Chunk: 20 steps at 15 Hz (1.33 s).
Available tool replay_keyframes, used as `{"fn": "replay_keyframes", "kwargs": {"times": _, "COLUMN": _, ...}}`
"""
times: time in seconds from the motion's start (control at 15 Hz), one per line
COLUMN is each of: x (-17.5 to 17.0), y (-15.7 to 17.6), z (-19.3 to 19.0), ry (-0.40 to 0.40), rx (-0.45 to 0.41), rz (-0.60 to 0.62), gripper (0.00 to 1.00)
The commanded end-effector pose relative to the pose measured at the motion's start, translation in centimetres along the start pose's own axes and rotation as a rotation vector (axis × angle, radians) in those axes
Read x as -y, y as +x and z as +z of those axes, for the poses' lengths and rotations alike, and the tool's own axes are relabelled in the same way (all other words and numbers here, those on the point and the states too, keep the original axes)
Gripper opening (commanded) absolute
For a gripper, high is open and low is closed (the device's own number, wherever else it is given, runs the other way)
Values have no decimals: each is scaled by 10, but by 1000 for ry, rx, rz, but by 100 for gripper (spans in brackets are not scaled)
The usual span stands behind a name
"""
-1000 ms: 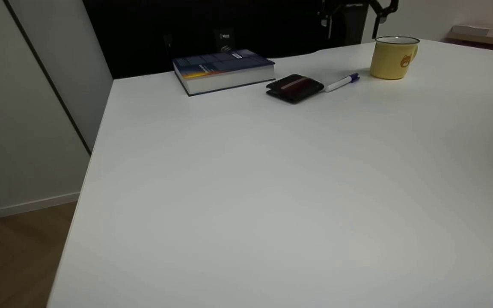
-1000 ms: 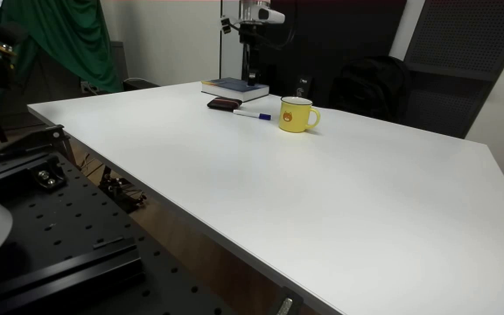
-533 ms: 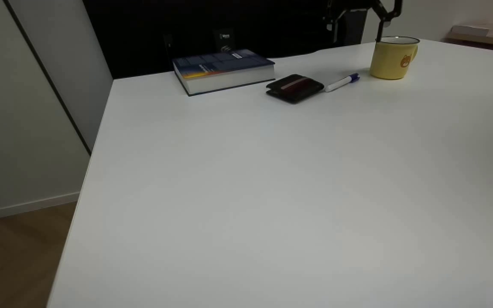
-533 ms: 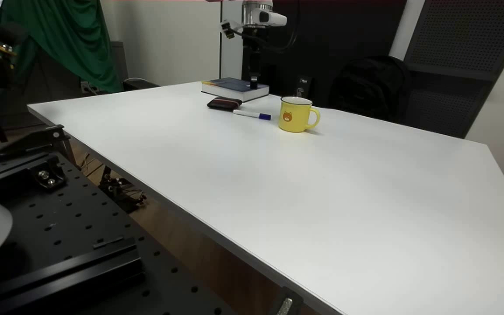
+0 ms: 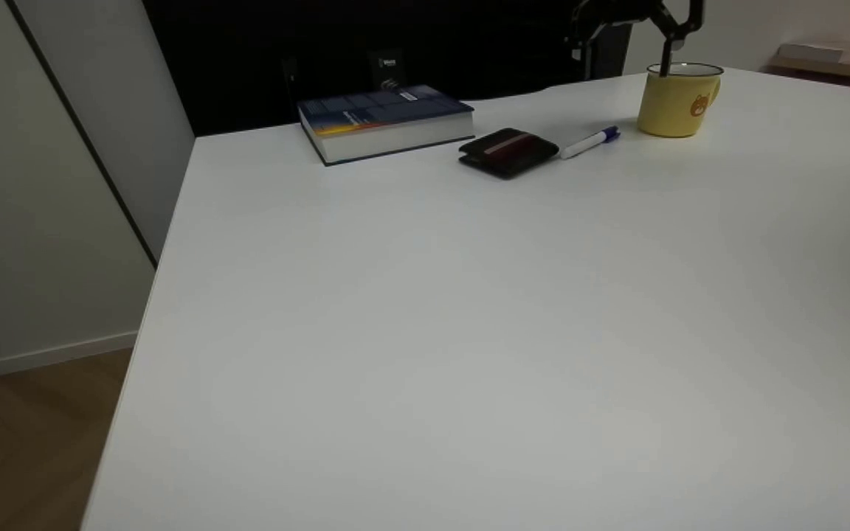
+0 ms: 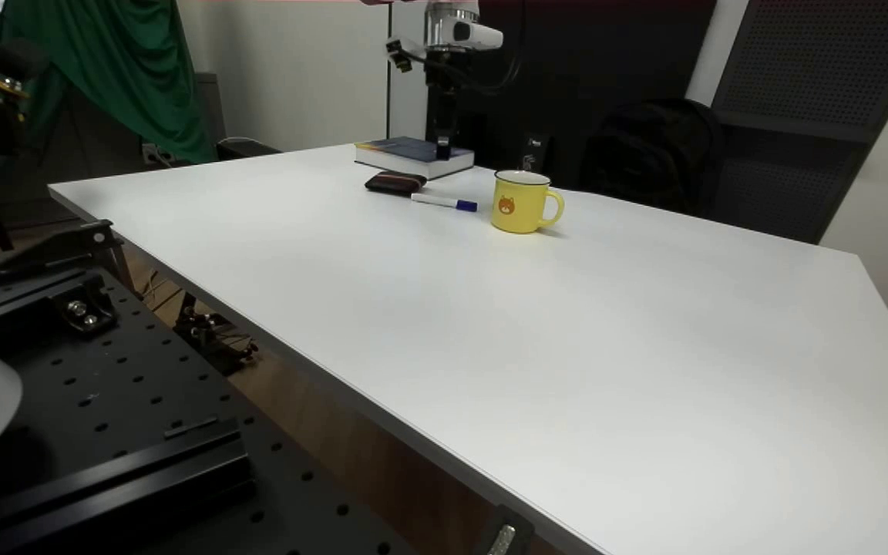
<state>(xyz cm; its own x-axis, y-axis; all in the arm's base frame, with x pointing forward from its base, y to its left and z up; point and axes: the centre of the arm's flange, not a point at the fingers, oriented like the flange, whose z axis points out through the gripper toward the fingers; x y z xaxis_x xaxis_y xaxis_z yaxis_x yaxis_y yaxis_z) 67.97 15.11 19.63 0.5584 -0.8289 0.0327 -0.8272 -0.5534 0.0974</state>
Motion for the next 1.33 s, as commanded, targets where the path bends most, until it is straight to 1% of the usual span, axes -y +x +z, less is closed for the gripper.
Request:
{"fn": "replay_keyframes", "kwargs": {"times": 0.0, "x": 11, "y": 5, "z": 11, "ry": 5, "rx": -18, "rz": 85, "gripper": 100}}
{"fn": "replay_keyframes", "kwargs": {"times": 0.13, "x": 14, "y": 4, "z": 13, "ry": 40, "rx": -56, "rz": 105, "gripper": 100}}
{"fn": "replay_keyframes", "kwargs": {"times": 0.2, "x": 16, "y": 4, "z": 15, "ry": 72, "rx": -83, "rz": 112, "gripper": 100}}
{"fn": "replay_keyframes", "kwargs": {"times": 0.27, "x": 19, "y": 3, "z": 17, "ry": 90, "rx": -83, "rz": 104, "gripper": 100}}
{"fn": "replay_keyframes", "kwargs": {"times": 0.33, "x": 22, "y": 3, "z": 19, "ry": 115, "rx": -101, "rz": 103, "gripper": 100}}
{"fn": "replay_keyframes", "kwargs": {"times": 0.47, "x": 27, "y": 3, "z": 23, "ry": 126, "rx": -90, "rz": 103, "gripper": 100}}
{"fn": "replay_keyframes", "kwargs": {"times": 1.27, "x": 36, "y": -25, "z": 61, "ry": 83, "rx": -53, "rz": 96, "gripper": 100}}
